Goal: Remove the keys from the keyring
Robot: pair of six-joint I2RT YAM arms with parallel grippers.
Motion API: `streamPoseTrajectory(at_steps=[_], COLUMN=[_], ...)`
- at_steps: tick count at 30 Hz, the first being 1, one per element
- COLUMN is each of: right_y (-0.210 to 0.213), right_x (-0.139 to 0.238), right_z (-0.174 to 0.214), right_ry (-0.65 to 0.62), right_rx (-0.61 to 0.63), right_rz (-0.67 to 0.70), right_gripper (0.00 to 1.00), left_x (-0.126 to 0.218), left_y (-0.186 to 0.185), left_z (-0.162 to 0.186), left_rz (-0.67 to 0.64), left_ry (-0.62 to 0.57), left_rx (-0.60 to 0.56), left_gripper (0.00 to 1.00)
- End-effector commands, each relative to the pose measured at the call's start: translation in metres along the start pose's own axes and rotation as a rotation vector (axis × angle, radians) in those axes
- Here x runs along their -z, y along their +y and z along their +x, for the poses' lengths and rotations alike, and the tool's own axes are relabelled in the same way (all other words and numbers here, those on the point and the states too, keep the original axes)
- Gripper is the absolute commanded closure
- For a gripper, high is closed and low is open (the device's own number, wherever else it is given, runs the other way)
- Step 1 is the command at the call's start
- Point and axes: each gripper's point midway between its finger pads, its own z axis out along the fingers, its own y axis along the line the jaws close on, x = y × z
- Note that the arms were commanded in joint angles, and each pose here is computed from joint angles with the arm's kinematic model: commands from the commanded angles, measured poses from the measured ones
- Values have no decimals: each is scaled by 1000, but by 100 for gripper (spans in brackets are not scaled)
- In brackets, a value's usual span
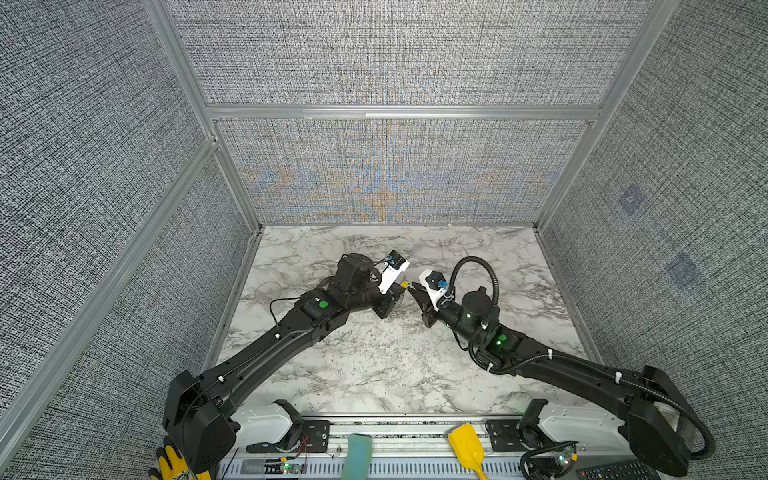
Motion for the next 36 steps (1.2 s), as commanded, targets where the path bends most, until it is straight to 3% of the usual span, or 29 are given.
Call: streamPoseTrajectory(at_steps=[1,7,13,23,36], right_y=[-1,5,5,12,23], right_x=[-1,-5,-4,4,19], right_z=[-2,4,2,1,-15], right_ry=[4,32,26,-2,-140], right_rx=[12,19,32,77,102], right_rz=[6,-29,-31,-72,-131], right_gripper=[84,85,100,100,100], left_x=[1,0,0,4,0], left_y=[1,1,0,12,17], left_z=[-11,-12,-12,-12,-4], left_rz=[-6,-4,-4,-71,-91], left_ry=[-37,-35,-32,-6,27], left_rx=[-17,-20,-24,-27,-13], left_gripper=[100,100,100,100,100])
